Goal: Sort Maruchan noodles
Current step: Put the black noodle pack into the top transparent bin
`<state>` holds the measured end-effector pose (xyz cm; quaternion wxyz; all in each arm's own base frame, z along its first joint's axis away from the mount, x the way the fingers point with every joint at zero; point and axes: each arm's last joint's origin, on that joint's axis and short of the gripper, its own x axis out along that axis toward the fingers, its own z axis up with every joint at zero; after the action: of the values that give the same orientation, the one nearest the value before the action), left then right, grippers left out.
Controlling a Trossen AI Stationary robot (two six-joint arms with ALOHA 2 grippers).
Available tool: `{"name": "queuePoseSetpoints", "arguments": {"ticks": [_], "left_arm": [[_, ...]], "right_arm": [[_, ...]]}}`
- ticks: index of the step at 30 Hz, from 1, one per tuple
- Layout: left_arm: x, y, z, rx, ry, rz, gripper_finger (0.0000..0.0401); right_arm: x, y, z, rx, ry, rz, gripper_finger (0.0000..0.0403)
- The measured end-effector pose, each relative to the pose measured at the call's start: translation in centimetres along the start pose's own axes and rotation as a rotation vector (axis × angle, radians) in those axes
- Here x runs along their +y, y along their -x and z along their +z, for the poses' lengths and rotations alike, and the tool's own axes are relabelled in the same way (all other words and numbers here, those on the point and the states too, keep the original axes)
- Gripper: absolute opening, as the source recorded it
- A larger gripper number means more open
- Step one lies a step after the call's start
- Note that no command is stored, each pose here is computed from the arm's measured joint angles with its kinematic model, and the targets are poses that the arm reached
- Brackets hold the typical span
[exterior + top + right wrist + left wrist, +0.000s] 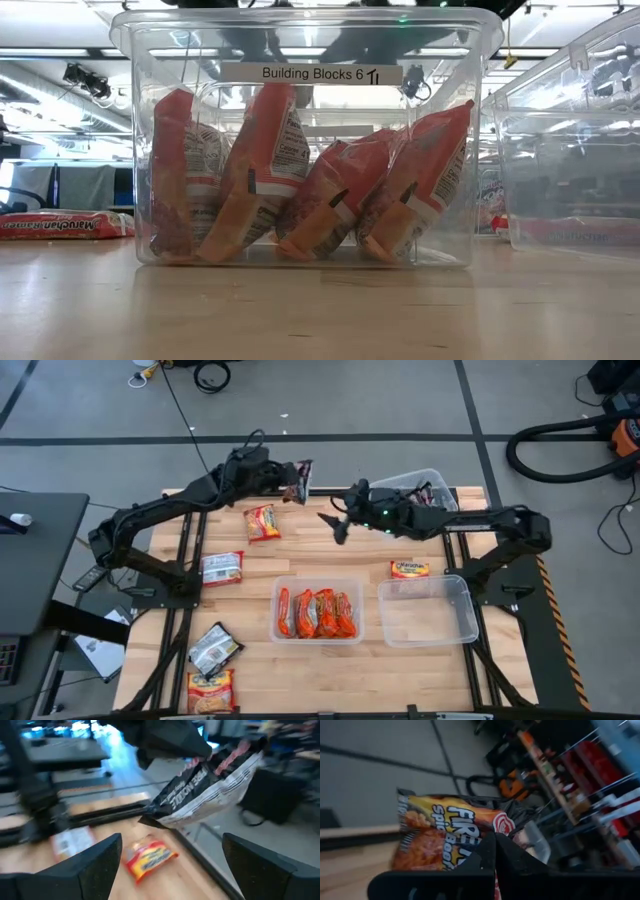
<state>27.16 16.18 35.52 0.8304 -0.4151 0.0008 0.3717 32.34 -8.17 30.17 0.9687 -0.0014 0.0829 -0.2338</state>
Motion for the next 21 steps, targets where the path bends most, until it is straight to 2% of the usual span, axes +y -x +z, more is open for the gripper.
{"name": "queuePoseSetpoints", "arguments": {"ticks": [3,8,11,21], "left_arm": [[-0.7,0.1,0.2,-0.044,0.01,-0.059,0.0],[-1.1,0.1,0.4,-0.056,0.045,-0.105,0.0],[-1.2,0.1,0.5,-0.06,0.069,-0.116,0.0],[-1.6,0.2,0.7,-0.044,0.087,-0.191,0.0]], "right_arm": [[0.9,-1.4,-1.1,-0.02,-0.009,-0.05,0.0348],[1.9,-2.6,-2.0,-0.082,-0.01,-0.203,0.0348],[2.2,-3.3,-1.8,-0.182,0.007,-0.216,0.0348],[1.6,-4.9,-1.6,-0.415,-0.125,-0.262,0.0348]]}}
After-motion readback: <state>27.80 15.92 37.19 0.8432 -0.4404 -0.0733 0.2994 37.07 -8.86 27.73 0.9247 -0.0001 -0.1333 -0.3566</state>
